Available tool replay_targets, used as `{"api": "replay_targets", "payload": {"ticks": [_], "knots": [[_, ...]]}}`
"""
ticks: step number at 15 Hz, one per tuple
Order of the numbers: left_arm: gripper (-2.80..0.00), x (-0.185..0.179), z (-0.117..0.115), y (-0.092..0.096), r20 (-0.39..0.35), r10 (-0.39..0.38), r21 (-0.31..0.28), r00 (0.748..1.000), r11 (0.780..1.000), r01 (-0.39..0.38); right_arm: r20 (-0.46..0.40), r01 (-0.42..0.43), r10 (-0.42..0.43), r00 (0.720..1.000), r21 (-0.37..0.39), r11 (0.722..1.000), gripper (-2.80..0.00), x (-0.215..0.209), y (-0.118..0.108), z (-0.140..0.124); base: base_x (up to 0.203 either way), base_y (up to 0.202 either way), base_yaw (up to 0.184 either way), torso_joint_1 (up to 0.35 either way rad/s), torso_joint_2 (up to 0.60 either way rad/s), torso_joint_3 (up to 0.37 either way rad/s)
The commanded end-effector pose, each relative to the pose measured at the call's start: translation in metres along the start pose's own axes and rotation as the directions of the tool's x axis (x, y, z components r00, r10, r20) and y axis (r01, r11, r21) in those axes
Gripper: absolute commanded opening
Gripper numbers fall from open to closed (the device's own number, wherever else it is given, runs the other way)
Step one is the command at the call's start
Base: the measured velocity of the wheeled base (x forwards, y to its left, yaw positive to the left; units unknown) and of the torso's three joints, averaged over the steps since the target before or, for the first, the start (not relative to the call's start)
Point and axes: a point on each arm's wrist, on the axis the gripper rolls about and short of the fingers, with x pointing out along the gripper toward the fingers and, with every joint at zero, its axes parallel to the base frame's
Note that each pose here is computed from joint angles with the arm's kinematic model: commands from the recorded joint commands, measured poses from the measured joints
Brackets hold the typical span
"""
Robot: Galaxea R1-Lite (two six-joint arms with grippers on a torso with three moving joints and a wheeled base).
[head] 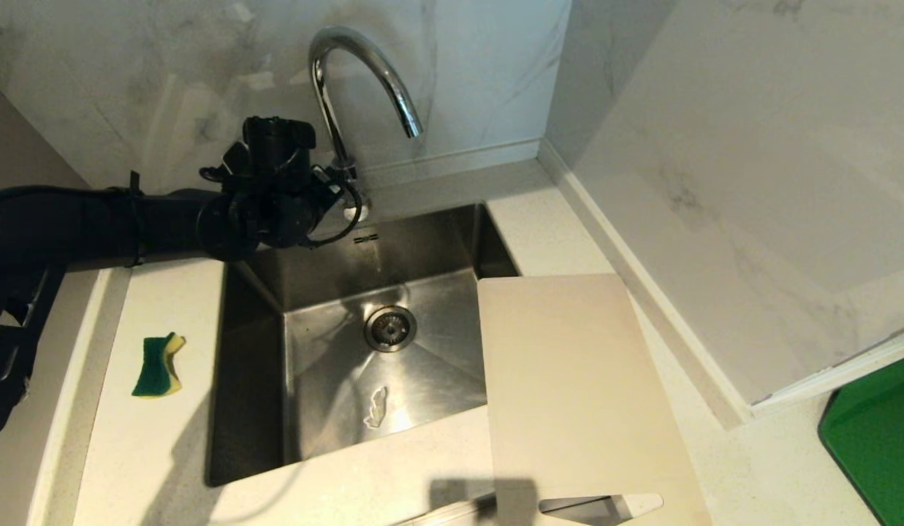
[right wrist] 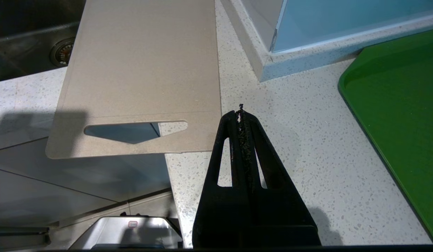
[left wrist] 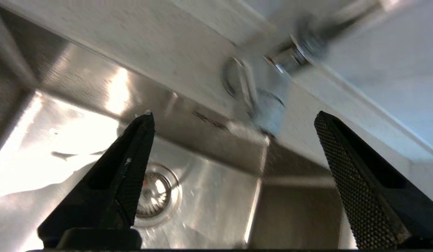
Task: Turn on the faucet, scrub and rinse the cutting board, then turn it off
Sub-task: Turn on the tap
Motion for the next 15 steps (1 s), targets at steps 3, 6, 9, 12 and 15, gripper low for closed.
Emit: {"api": "replay_targets", "payload": {"ticks": [3,6,9,12,15], "knots": [[0.00,0.012,0.005,0.008,0.073,0.022,-0.002,0.997,1.000,-0.022,0.001,0.000,0.000,1.000,0.000,1.000,-2.80,0.000,0.000,0.000,0.000,0.000,0.000,0.000,0.00,0.000],[0.00,0.018,0.002,0.007,0.111,0.001,0.018,0.994,1.000,-0.003,0.002,-0.001,0.001,1.000,0.000,1.000,-2.80,0.000,0.000,0.000,0.000,0.000,0.000,0.000,0.00,0.000],[0.00,0.022,-0.004,0.008,0.113,-0.005,0.016,0.994,1.000,0.003,0.000,-0.001,0.001,1.000,0.000,1.000,-2.80,0.000,0.000,0.000,0.000,0.000,0.000,0.000,0.00,0.000],[0.00,0.027,-0.011,0.010,0.116,-0.010,0.013,0.993,1.000,0.009,0.000,-0.001,0.001,1.000,0.000,1.000,-2.80,0.000,0.000,0.000,0.000,0.000,0.000,0.000,0.00,0.000],[0.00,0.030,-0.013,0.011,0.126,-0.020,0.010,0.992,1.000,0.019,0.000,-0.001,0.001,1.000,0.000,1.000,-2.80,0.000,0.000,0.000,0.000,0.000,0.000,0.000,0.00,0.000]]}}
